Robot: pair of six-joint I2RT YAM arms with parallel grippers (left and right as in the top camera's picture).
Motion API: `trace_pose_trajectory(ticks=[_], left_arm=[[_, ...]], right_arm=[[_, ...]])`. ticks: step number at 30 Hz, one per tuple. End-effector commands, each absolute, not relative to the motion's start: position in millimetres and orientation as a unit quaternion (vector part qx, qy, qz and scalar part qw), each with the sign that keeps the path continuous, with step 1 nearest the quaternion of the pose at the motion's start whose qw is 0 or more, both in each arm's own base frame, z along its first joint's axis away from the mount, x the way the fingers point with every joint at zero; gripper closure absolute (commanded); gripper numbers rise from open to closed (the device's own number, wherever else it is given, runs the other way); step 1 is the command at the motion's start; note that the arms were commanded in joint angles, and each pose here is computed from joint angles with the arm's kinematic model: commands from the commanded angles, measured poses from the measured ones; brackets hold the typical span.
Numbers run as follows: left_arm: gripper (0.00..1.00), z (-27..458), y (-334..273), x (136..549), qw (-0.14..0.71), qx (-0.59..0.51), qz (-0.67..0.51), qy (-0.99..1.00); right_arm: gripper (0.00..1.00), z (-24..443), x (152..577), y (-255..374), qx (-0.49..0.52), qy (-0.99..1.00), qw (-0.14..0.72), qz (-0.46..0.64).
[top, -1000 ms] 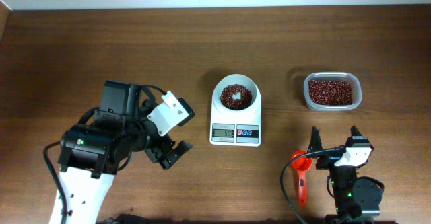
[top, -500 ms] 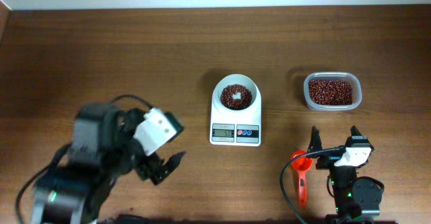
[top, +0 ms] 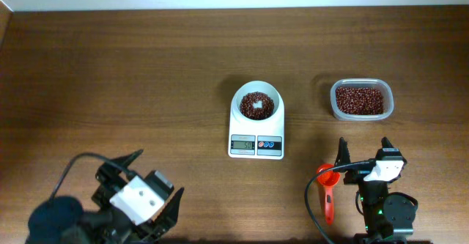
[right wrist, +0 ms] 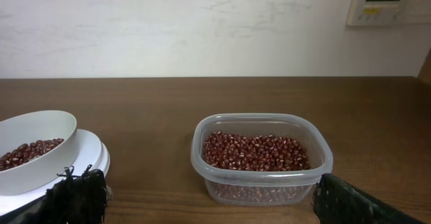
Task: Scoop and weigh 50g on scale
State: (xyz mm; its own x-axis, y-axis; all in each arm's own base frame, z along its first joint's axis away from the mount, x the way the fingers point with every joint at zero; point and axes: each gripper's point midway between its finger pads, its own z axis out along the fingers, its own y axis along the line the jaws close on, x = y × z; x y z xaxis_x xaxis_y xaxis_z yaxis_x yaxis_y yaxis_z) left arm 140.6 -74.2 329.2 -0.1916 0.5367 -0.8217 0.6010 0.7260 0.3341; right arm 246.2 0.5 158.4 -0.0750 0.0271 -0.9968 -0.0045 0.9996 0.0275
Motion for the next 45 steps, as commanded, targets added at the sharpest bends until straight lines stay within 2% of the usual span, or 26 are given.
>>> trace_pose_trajectory(ticks=[1,4,8,10,13,17,26,32,42,45], left_arm=[[0.01,307,-76,125,0.532,0.376,-0.030,0.758],[0.01,281,-86,130,0.574,0.377,-0.050,0.725],[0.01,274,-84,159,0.654,0.297,-0.073,0.692],[0.01,263,-68,178,0.669,0.219,-0.070,0.707],[0.01,246,-43,194,0.670,0.136,-0.044,0.729],[0.01,238,-24,208,0.679,0.099,-0.002,0.727],[0.01,177,-12,244,0.696,0.044,-0.011,0.717],[0.01,161,4,246,0.686,0.006,0.018,0.727],[0.01,156,4,246,0.678,0.004,0.019,0.734],[0.01,159,12,246,0.682,-0.030,0.020,0.730]], right_arm=[[0.01,155,246,0,0.010,0.735,0.678,0.011],[0.01,155,246,0,0.010,0.735,0.678,0.011],[0.01,155,246,0,0.010,0.735,0.678,0.011],[0.01,155,246,0,0.010,0.735,0.678,0.011],[0.01,155,246,0,0.010,0.735,0.678,0.011],[0.01,155,246,0,0.010,0.735,0.678,0.011],[0.01,155,246,0,0.010,0.735,0.678,0.011],[0.01,155,246,0,0.010,0.735,0.678,0.011],[0.01,155,246,0,0.010,0.735,0.678,0.011],[0.01,155,246,0,0.010,0.735,0.678,0.011]])
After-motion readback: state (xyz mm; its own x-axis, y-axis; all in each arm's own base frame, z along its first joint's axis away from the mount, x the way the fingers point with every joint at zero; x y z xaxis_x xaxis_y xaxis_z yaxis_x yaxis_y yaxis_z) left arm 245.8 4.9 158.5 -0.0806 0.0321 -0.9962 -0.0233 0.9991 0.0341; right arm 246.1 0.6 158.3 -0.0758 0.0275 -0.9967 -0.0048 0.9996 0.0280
